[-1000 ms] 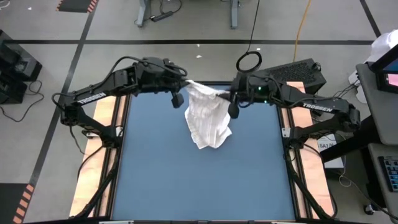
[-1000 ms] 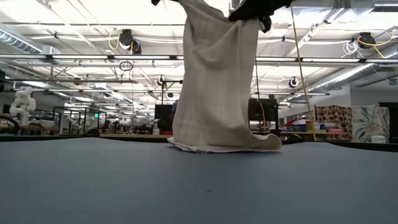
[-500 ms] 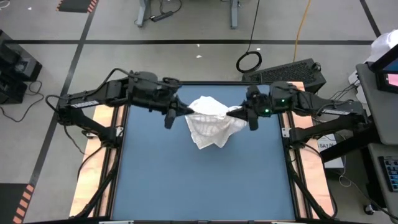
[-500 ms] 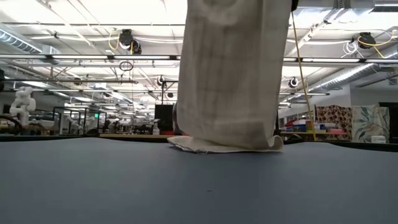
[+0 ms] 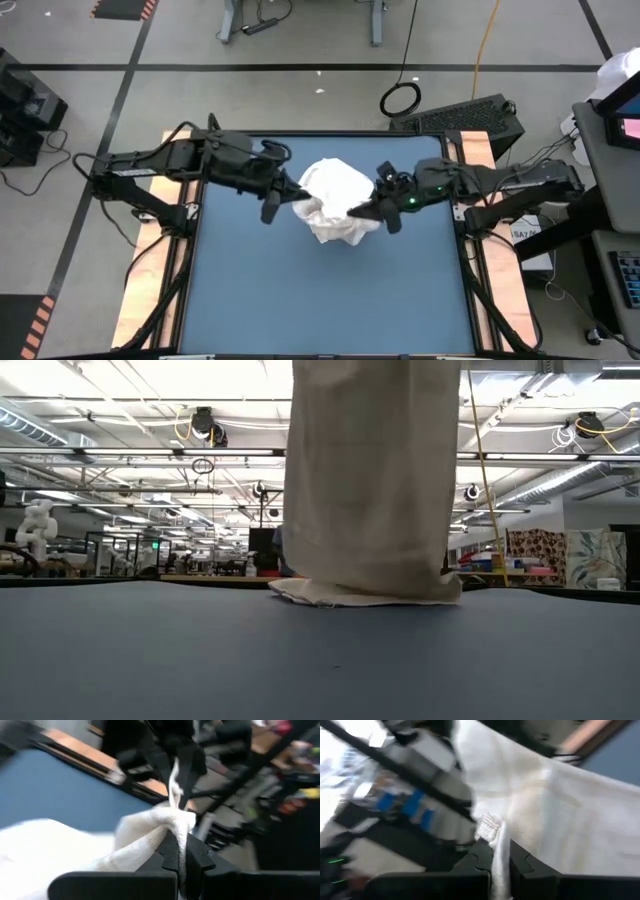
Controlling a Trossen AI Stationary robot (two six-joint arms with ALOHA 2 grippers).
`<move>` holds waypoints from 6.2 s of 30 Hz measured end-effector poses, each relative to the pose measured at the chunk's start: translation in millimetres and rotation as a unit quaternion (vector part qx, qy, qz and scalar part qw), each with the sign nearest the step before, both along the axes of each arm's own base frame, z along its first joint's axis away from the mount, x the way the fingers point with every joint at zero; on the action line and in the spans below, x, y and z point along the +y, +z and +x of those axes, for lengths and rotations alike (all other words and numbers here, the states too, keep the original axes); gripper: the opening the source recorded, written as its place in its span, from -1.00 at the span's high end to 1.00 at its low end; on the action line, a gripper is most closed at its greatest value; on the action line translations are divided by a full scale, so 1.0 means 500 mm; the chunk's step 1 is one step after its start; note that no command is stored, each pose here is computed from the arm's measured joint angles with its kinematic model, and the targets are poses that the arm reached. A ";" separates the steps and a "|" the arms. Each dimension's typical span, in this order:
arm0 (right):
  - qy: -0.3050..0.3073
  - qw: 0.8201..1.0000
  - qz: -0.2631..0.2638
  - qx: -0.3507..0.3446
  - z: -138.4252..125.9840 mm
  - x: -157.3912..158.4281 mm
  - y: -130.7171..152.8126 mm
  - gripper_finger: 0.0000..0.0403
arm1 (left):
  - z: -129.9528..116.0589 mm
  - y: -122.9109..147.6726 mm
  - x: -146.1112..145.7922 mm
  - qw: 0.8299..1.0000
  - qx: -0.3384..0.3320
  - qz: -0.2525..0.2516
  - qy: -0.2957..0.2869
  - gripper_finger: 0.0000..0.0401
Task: Roll towel into tight, uniform cylinder
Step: Roll the white towel
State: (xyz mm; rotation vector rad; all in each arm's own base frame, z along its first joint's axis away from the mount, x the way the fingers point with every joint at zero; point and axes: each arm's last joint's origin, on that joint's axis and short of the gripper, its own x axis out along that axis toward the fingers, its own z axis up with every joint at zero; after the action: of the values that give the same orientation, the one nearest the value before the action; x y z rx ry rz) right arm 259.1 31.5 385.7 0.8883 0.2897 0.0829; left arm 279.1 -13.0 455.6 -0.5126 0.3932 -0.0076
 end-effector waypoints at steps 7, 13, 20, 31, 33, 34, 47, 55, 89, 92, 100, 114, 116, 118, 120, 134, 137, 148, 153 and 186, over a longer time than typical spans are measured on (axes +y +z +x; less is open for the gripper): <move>-0.001 0.991 -0.078 0.108 -0.015 -0.026 -0.043 0.98 | 0.044 -0.050 0.028 0.994 0.067 0.040 0.070 0.98; 0.058 0.980 -0.106 0.159 -0.030 -0.023 -0.063 0.78 | 0.083 -0.086 0.041 0.991 0.098 0.030 0.090 0.98; 0.133 0.950 -0.098 0.264 -0.075 -0.021 -0.091 0.35 | 0.108 -0.109 0.049 0.987 0.113 0.024 0.108 0.98; 0.142 0.939 -0.164 0.268 -0.099 -0.029 -0.088 0.20 | 0.110 -0.112 0.049 0.987 0.117 0.024 0.109 0.98; 0.135 0.938 -0.182 0.261 -0.096 -0.032 -0.087 0.22 | 0.110 -0.112 0.049 0.987 0.117 0.024 0.108 0.98; 0.131 0.939 -0.192 0.253 -0.093 -0.033 -0.086 0.23 | 0.110 -0.112 0.049 0.987 0.117 0.024 0.108 0.98; 0.081 0.940 -0.246 0.220 -0.060 -0.043 -0.084 0.28 | 0.110 -0.112 0.049 0.987 0.116 0.019 0.110 0.98; 0.072 0.945 -0.249 0.198 -0.039 -0.050 -0.083 0.28 | 0.110 -0.112 0.046 0.987 0.119 0.012 0.104 0.98; 0.132 0.904 -0.234 0.334 0.048 -0.159 -0.220 0.28 | -0.033 -0.129 -0.082 0.883 0.388 -0.181 0.191 0.98; 0.154 0.893 -0.237 0.350 0.059 -0.164 -0.243 0.28 | -0.048 -0.104 -0.108 0.880 0.374 -0.216 0.196 0.98; 0.191 0.873 -0.235 0.382 0.081 -0.166 -0.330 0.28 | -0.089 -0.056 -0.160 0.886 0.331 -0.253 0.203 0.98; 0.183 0.905 -0.197 0.331 0.036 -0.146 -0.498 0.28 | -0.099 -0.033 -0.149 0.910 0.273 -0.211 0.230 0.98; 0.214 0.896 -0.227 0.316 0.036 -0.129 -0.502 0.28 | -0.097 -0.032 -0.145 0.911 0.269 -0.210 0.231 0.98; 0.236 0.887 -0.251 0.307 0.036 -0.111 -0.504 0.27 | -0.095 -0.032 -0.141 0.911 0.268 -0.210 0.235 0.98; 0.237 0.882 -0.265 0.309 0.038 -0.096 -0.505 0.25 | -0.095 -0.032 -0.140 0.910 0.267 -0.210 0.236 0.98; 0.095 0.886 -0.329 0.314 0.060 -0.088 -0.493 0.23 | -0.095 -0.032 -0.138 0.912 0.260 -0.202 0.245 0.98; 0.094 0.880 -0.343 0.314 0.062 -0.090 -0.496 0.39 | -0.095 -0.032 -0.138 0.913 0.258 -0.199 0.247 0.98; 0.078 0.845 -0.382 0.367 0.033 -0.142 -0.433 0.98 | -0.087 0.020 -0.123 0.936 0.068 -0.169 0.302 0.98; 0.012 0.781 -0.502 0.372 0.015 -0.209 -0.299 0.99 | -0.094 0.080 -0.112 0.939 -0.072 -0.092 0.324 0.98; -0.355 0.729 -0.531 0.246 -0.076 -0.491 -0.021 1.00 | -0.105 0.132 -0.036 0.839 -0.176 0.001 0.515 0.98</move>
State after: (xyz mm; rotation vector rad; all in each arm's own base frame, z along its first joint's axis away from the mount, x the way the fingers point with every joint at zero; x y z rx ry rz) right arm 221.0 -213.9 375.3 -0.2147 0.3992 -0.9812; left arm 226.6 -31.0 521.8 -0.6551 -0.2854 0.9360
